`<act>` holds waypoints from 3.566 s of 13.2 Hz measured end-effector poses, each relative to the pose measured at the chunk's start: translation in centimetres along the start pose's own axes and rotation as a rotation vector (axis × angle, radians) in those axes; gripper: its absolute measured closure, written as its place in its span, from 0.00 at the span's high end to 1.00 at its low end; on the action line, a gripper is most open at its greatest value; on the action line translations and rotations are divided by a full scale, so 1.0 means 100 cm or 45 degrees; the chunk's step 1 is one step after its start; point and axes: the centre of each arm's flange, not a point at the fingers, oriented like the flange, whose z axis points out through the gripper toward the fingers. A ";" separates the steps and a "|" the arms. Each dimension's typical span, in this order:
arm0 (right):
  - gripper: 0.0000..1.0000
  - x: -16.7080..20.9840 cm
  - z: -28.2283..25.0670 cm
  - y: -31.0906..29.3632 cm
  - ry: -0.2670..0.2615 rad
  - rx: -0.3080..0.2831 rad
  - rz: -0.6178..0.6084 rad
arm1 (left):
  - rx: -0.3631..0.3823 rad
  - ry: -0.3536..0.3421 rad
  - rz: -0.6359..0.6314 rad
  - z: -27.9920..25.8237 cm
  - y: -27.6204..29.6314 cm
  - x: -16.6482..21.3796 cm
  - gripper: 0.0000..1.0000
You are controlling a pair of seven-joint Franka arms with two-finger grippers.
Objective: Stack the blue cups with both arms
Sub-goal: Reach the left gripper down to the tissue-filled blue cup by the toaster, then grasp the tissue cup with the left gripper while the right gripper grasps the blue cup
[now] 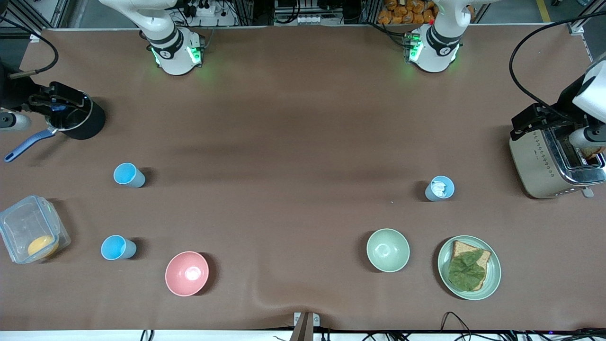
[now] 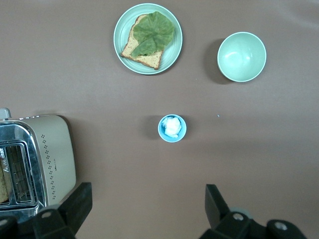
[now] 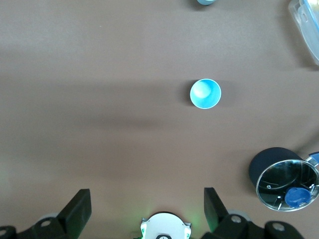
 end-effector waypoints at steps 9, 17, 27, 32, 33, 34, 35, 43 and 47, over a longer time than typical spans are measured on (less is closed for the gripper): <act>1.00 0.000 -0.001 0.017 0.019 -0.017 0.034 | -0.007 -0.075 0.034 0.091 0.009 0.013 1.00; 1.00 -0.005 0.004 0.030 -0.038 -0.011 0.064 | -0.001 -0.111 0.034 0.276 0.004 -0.048 1.00; 1.00 0.009 0.013 0.081 -0.078 0.003 0.022 | -0.026 -0.107 -0.023 0.356 -0.019 -0.051 1.00; 1.00 0.095 0.171 0.113 -0.433 -0.045 0.031 | -0.042 -0.097 -0.037 0.369 -0.022 -0.023 0.89; 1.00 0.114 0.213 0.121 -0.502 -0.055 0.031 | -0.043 -0.101 -0.039 0.372 -0.023 -0.021 0.88; 1.00 0.128 0.242 0.126 -0.530 -0.058 0.031 | -0.044 -0.106 -0.041 0.375 -0.023 -0.020 0.88; 1.00 0.139 0.258 0.129 -0.511 -0.066 0.028 | -0.045 -0.114 -0.043 0.379 -0.024 -0.020 0.81; 1.00 0.141 0.301 0.172 -0.294 0.004 -0.020 | -0.055 -0.117 -0.029 0.388 -0.016 -0.010 0.09; 1.00 0.113 0.336 0.168 -0.292 0.018 -0.052 | -0.077 -0.093 0.014 0.375 0.036 -0.004 0.03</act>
